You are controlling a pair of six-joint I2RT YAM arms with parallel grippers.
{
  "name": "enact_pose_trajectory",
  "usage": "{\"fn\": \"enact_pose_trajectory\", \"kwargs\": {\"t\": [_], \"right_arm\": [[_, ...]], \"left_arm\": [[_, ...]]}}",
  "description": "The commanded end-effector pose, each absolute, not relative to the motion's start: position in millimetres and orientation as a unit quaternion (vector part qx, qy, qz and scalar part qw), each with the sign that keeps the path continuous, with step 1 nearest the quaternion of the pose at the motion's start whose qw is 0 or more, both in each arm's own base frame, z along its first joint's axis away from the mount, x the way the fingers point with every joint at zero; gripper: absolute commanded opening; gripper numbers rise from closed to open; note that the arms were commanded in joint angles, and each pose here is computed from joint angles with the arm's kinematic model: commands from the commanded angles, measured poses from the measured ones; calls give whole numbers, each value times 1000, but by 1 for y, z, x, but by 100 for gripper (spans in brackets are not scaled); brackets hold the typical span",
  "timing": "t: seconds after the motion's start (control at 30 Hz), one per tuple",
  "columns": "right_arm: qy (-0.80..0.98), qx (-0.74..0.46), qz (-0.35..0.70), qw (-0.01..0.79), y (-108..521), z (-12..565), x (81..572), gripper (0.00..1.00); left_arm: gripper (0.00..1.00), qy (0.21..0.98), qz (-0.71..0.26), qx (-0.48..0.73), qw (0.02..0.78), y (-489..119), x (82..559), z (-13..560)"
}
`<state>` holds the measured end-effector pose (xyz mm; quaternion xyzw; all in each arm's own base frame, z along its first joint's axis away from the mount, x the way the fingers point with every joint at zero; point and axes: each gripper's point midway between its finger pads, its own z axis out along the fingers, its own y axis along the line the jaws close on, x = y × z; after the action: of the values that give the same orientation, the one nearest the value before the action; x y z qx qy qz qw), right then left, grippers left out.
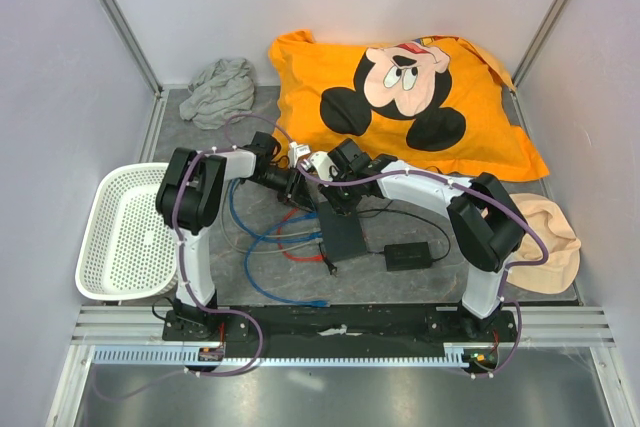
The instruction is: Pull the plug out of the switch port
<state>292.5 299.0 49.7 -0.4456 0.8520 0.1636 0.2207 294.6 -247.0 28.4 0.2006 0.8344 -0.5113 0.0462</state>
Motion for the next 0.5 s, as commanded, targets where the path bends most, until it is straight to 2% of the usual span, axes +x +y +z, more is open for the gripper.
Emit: {"fn": "enact_pose_trajectory", "kwargs": {"t": [0.0,0.47], "right_arm": [[877,-444,75,168,251,16,288,20],[877,-445,76,166,253,15,289,22]], "left_arm": [[36,824,-526,208,30,-250,288,25],[28,801,-560,212,12,-251,282,30]]}}
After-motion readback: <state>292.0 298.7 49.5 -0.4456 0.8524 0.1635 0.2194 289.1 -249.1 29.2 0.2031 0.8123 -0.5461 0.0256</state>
